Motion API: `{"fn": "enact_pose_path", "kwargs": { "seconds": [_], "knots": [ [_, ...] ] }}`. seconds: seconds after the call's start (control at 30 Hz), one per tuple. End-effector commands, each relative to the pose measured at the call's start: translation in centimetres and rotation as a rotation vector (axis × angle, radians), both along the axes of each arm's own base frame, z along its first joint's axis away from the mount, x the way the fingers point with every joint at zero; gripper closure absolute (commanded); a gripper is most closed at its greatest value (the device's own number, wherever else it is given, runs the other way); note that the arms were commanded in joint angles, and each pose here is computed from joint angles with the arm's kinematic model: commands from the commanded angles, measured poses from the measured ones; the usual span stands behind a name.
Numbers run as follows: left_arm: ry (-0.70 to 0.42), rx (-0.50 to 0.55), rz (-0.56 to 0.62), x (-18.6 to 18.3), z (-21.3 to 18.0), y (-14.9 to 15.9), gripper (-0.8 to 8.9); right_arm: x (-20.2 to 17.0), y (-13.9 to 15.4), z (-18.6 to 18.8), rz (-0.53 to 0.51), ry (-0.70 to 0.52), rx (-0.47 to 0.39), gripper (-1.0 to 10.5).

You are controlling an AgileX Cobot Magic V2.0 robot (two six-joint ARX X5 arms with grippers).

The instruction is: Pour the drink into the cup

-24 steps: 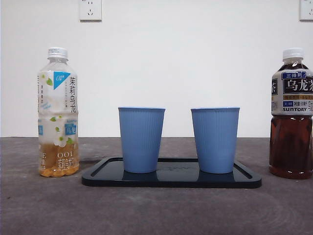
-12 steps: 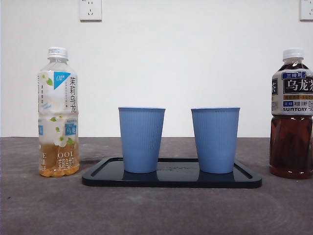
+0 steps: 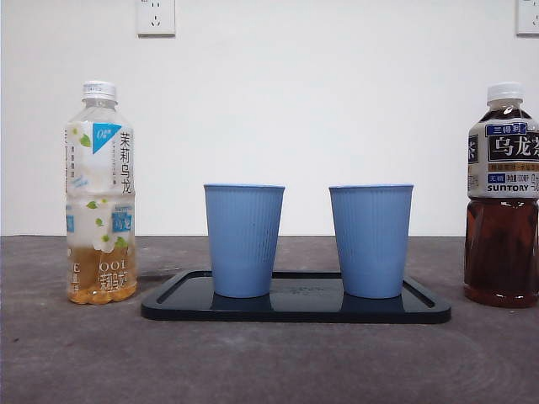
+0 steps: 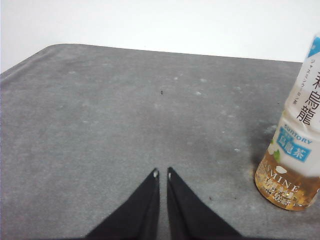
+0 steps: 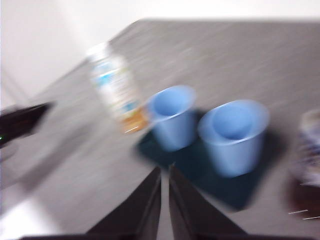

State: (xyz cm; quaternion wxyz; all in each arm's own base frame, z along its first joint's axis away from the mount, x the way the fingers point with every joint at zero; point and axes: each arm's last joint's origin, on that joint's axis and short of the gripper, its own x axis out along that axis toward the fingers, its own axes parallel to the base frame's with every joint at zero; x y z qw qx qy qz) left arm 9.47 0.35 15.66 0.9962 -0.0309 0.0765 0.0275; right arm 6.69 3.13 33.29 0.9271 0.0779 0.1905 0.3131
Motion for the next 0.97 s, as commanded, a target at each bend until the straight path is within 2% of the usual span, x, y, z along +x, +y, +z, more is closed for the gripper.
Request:
{"fn": "enact_pose_path", "kwargs": {
  "seconds": [0.03,0.17,0.27,0.4,0.7,0.97],
  "knots": [
    [0.027,0.011,-0.002,0.1,-0.7,0.0,7.89,-0.5,-0.8,-1.1,-0.086,-0.139,-0.151,9.2],
    [0.027,0.011,-0.001,0.1,-0.7,0.0,7.89,0.1,-1.7,-5.8,-0.264,-0.258,-0.273,9.2],
    [0.027,0.012,-0.001,0.1,-0.7,0.0,7.89,0.8,-2.2,-9.2,-0.391,-0.32,-0.289,9.2],
    [0.026,0.012,-0.001,0.1,-0.7,0.0,7.89,1.7,-2.7,-12.9,-0.489,-0.337,-0.291,9.2],
    [0.026,0.012,-0.001,0.1,-0.7,0.0,7.89,2.9,-3.1,-17.7,-0.573,-0.289,-0.254,9.2],
    [0.026,0.012,-0.002,0.1,-0.7,0.0,7.89,2.9,-3.3,-18.3,-0.597,-0.244,-0.261,9.2]
  ]
}}
